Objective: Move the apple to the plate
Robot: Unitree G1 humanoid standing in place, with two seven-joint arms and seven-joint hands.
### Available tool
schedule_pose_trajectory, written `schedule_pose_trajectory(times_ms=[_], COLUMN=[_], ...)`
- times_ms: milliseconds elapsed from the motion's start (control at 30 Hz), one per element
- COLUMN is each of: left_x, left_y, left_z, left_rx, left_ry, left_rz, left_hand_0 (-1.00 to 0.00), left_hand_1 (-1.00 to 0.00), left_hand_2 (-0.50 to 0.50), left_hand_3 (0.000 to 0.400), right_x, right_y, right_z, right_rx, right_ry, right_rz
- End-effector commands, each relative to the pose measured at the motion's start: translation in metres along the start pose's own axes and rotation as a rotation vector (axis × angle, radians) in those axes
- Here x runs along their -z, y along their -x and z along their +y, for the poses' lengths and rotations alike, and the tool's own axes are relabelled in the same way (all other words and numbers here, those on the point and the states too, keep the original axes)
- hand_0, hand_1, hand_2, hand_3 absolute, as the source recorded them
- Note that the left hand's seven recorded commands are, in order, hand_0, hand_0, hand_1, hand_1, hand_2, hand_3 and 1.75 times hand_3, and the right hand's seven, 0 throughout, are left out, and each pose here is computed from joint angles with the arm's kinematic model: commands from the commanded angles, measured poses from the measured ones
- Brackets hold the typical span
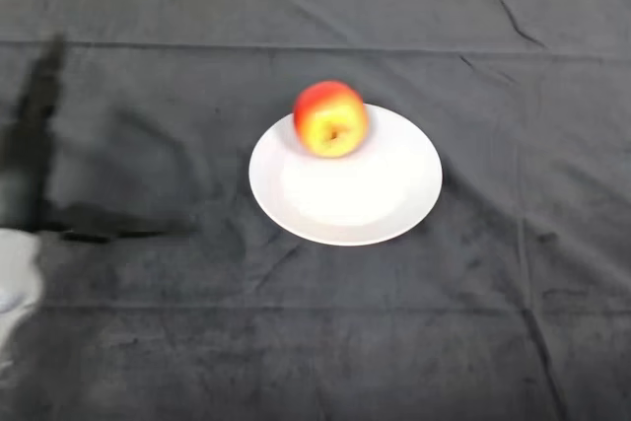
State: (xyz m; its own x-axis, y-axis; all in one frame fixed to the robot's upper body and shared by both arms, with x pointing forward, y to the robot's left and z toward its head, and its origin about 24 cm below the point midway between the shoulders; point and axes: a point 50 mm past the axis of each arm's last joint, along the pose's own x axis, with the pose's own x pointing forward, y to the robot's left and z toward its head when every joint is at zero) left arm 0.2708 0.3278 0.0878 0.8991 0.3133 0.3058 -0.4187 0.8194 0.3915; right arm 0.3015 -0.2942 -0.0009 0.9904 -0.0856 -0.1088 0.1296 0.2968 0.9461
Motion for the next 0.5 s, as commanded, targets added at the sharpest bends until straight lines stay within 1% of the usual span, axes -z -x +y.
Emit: schedule_pose_trajectory(times_ms=[33, 500], left_x=[-0.009, 0.015], left_y=[-0.003, 0.028], left_z=[0.029, 0.105], left_rx=[-0.064, -0.316], left_ry=[-0.027, -0.024], left_rz=[-0.052, 0.041], left_hand_0=[0.0, 0.0], left_hand_1=[0.0, 0.0], left_hand_2=[0.0, 0.0], left_hand_3=[0.0, 0.0], right_x=[-0.0083, -0.0083], right_y=[0.0026, 0.0026], right_z=[-0.0019, -0.0018], right_rx=[0.013, 0.014], right_ry=[0.009, 0.009], right_rz=[-0.02, -0.02])
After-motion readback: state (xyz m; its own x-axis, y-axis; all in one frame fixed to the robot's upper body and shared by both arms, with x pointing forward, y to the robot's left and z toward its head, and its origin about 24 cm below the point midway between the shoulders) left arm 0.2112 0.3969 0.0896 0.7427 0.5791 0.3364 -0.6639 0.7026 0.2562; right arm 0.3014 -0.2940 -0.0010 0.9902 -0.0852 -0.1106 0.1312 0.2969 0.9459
